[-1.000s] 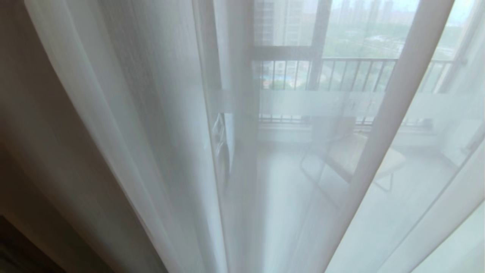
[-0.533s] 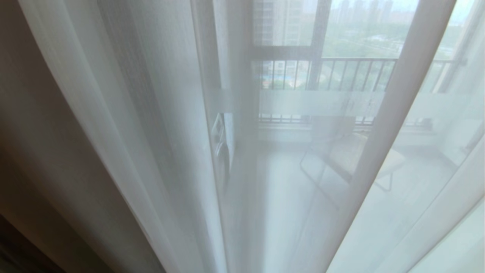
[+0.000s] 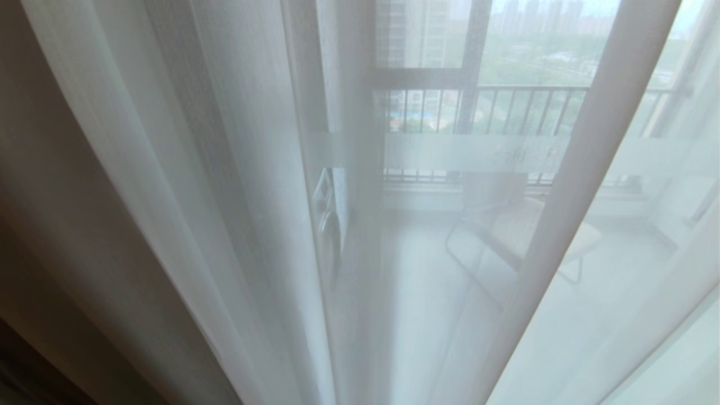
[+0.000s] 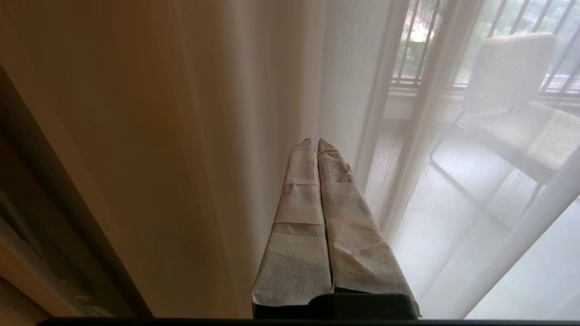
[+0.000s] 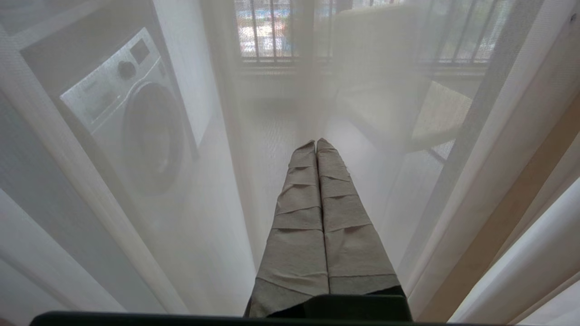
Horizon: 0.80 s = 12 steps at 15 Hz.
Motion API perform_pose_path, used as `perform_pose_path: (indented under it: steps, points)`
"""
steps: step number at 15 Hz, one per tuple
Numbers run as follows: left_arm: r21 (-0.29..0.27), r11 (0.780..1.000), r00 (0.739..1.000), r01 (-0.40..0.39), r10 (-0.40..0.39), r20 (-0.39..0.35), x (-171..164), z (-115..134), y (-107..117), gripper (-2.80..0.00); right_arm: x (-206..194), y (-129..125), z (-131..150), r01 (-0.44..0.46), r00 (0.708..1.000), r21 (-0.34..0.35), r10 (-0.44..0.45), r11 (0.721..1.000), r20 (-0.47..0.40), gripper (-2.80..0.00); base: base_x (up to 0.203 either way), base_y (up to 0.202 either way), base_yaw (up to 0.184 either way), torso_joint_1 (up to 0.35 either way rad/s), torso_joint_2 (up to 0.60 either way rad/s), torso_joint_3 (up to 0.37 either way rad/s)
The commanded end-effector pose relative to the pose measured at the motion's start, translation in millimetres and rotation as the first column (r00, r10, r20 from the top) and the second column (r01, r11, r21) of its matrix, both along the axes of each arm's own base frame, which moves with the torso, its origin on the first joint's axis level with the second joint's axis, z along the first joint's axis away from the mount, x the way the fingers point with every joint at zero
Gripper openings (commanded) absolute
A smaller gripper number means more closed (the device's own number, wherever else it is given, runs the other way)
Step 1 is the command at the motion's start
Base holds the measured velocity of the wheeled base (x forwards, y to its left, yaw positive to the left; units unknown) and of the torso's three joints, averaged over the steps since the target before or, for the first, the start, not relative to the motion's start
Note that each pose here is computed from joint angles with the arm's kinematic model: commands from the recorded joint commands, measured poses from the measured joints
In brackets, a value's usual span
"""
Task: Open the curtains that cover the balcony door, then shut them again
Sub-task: Close the outer curtains on both sides
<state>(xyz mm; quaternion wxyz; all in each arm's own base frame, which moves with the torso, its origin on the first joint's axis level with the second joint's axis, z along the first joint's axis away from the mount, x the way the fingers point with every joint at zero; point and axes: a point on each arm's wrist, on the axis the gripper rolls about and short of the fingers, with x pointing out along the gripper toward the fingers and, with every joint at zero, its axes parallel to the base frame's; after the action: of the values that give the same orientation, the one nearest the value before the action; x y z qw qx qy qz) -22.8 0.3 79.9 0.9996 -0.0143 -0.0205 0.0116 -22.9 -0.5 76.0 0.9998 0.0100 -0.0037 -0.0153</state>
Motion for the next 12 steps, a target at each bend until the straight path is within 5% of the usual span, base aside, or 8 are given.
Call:
perform_pose_path:
  steps: [1, 12]
  points:
    - [-0.001, 1.0, 1.0, -0.001, 0.001, 0.001, 0, 0, 0, -2.8, 0, 0, 0, 0.0, 1.0, 0.0, 0.0, 1.0, -0.001, -2.8, 0.0, 0.0, 0.0, 0.0, 0.0, 0.0]
    - [-0.002, 1.0, 1.0, -0.004, 0.004, 0.022, -3, 11, 0, -2.8, 0, 0, 0, 0.0, 1.0, 0.0, 0.0, 1.0, -0.001, -2.8, 0.0, 0.0, 0.0, 0.0, 0.0, 0.0]
